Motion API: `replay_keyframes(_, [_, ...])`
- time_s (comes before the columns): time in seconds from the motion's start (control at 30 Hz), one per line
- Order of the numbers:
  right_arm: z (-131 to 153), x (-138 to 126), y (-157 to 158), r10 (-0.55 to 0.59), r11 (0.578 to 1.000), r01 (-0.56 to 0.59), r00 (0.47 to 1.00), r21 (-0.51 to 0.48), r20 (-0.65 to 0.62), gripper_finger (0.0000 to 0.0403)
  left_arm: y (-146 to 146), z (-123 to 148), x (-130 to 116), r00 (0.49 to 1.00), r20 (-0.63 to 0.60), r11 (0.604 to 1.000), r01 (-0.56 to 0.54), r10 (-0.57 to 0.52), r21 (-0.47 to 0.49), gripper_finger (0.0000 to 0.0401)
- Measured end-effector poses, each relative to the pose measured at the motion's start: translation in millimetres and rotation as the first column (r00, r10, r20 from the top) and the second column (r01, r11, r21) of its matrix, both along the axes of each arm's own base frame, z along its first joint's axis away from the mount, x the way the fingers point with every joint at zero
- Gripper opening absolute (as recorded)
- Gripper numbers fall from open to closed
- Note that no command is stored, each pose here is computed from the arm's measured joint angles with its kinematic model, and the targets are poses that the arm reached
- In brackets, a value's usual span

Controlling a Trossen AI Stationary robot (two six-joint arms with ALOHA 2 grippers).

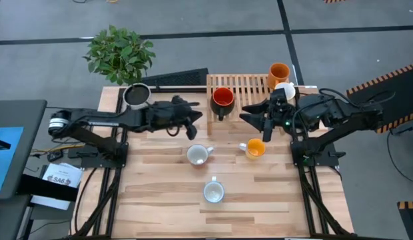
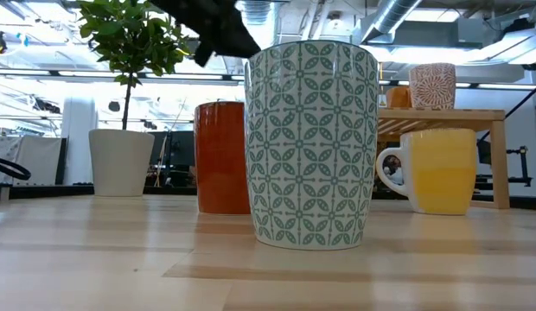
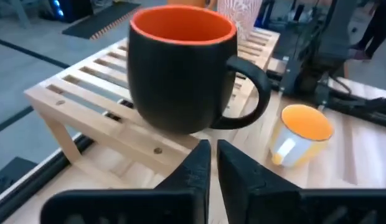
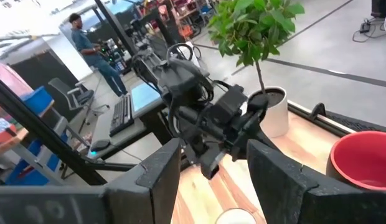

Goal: Place coffee mugs
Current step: Put the black mug on the shelf

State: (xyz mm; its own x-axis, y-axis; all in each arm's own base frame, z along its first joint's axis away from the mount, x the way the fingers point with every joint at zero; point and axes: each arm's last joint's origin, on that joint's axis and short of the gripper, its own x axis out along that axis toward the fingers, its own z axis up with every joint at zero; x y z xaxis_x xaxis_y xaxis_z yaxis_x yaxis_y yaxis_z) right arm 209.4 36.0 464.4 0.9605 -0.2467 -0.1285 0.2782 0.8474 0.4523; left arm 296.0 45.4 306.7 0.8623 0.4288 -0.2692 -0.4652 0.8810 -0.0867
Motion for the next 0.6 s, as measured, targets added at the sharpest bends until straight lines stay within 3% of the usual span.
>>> replay_keyframes(0.2, [-3.8, 7.0, 1.7, -0.001, 1.000, 0.000, 1.000, -0.004, -0.018, 0.0209, 5.9, -12.6, 27.1, 0.998, -0.053, 1.000, -0.031, 0.031, 0.004, 0.0000])
replay_keyframes(0.6, [-5.5, 12.7, 2.5, -0.019, 1.000, 0.019, 1.000, -0.007, -0.018, 0.0209, 27.2, -27.8, 54.1, 0.991, -0.112, 0.998, -0.069, 0.069, 0.010, 0.0000])
